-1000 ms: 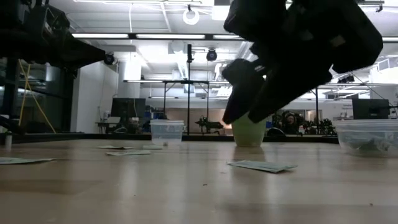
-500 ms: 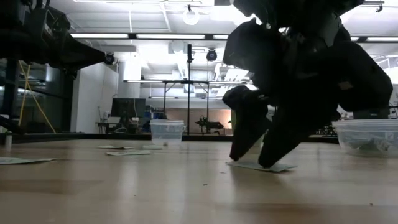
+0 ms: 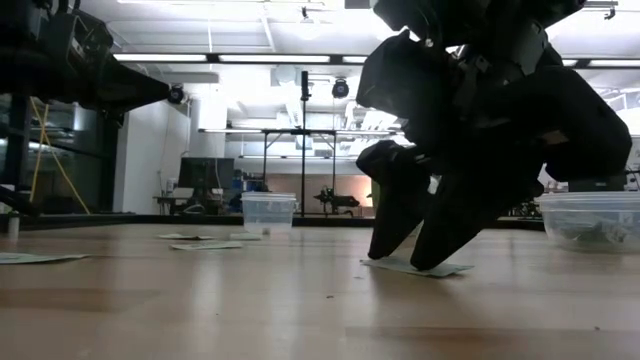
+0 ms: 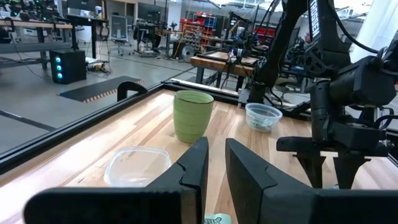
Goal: Pick and place items into bin
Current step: Put the white sweetener packet into the right transparent bin
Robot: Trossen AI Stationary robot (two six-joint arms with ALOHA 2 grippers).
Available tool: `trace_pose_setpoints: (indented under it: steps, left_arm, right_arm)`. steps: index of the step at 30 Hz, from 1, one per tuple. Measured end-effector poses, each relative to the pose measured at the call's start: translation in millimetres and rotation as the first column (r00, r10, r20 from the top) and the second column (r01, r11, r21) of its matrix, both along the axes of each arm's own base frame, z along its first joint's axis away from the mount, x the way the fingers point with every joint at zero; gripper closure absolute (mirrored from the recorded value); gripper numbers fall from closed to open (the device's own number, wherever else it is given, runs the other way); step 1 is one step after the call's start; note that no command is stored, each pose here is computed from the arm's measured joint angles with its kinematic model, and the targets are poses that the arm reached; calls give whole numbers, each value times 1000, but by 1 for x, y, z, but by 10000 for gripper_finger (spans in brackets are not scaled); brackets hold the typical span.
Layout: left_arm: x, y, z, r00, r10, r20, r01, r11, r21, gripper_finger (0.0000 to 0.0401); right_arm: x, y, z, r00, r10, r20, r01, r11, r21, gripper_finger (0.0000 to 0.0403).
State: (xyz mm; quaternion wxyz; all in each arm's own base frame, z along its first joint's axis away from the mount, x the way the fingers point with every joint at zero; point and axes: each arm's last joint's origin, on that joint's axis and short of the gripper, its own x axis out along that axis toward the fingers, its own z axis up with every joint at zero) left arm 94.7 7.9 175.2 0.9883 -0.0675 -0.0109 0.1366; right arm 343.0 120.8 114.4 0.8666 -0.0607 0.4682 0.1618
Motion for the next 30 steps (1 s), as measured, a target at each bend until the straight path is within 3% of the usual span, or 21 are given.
trace_pose_setpoints:
  steps: [23, 27, 30]
  left_arm:
    - [0, 0, 0, 1000, 0, 0, 0, 1000, 0, 309]
    - [0, 0, 0, 1000, 0, 0, 0, 1000, 0, 309]
    - [0, 0, 0, 1000, 0, 1, 0, 1000, 0, 309]
  right_arm:
    - [0, 2, 2, 997, 27, -66, -24, 999, 38, 337]
    - [4, 4, 16, 983, 7, -182, 1, 999, 47, 366]
    - [0, 2, 29, 947, -35, -318, 28, 999, -28, 392]
